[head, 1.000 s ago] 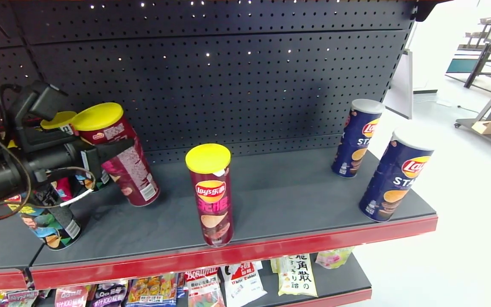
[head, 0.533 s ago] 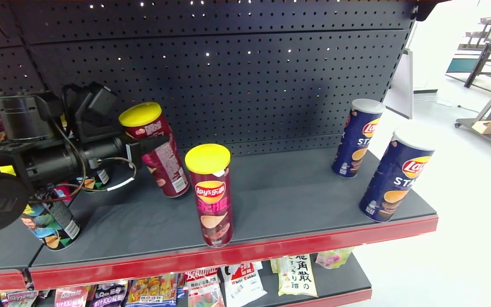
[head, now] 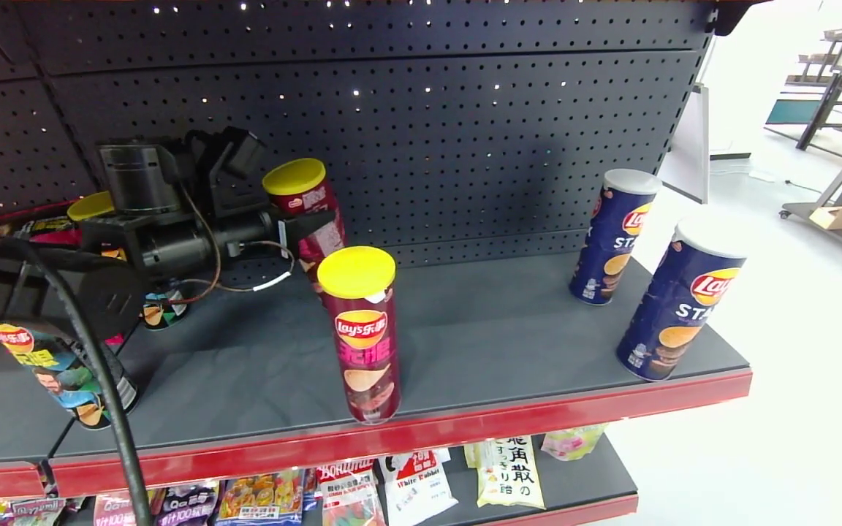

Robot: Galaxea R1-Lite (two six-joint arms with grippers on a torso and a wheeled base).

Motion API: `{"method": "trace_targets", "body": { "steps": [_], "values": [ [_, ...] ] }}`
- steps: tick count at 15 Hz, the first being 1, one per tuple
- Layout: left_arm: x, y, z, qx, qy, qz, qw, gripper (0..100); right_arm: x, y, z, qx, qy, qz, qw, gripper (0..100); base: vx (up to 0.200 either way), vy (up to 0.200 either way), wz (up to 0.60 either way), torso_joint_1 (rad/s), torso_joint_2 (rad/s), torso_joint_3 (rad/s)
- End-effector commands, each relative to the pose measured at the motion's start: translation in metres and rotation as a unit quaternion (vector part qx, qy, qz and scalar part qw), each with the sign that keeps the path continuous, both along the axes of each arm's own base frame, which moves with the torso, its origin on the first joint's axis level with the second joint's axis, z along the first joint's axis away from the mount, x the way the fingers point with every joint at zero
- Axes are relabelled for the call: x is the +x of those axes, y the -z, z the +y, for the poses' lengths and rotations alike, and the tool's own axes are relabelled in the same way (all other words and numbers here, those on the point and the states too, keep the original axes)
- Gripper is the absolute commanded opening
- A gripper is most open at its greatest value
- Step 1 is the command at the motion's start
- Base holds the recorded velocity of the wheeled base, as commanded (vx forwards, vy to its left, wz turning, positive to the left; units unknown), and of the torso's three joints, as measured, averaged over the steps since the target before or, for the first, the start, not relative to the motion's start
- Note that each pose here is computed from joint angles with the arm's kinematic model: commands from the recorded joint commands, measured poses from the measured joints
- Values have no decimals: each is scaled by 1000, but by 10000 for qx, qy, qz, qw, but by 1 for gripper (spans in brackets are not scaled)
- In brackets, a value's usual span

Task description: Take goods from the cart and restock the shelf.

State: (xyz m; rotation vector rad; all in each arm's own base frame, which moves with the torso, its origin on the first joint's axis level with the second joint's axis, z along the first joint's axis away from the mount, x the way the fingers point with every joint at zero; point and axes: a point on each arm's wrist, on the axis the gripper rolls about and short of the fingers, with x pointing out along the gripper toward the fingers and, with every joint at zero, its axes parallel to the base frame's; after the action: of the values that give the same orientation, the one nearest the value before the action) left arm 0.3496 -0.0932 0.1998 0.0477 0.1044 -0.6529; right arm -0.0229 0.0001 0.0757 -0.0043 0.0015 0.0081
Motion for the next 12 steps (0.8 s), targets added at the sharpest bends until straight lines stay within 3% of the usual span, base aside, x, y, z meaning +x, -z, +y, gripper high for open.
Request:
{"method": "trace_targets", "body": {
  "steps": [1,5,12],
  "values": [
    [16,10,-15,30,56,64,10000,0,0,0,0,-2,-6,0,10000,100,0,0,0,0,0,0],
    [29,16,-39,83,-94,48,9999,0,0,0,0,-2,-6,0,10000,100,0,0,0,0,0,0],
    [39,21,-55,196,-167,253,9993,0,0,0,0,-2,-6,0,10000,100,0,0,0,0,0,0]
  ]
}}
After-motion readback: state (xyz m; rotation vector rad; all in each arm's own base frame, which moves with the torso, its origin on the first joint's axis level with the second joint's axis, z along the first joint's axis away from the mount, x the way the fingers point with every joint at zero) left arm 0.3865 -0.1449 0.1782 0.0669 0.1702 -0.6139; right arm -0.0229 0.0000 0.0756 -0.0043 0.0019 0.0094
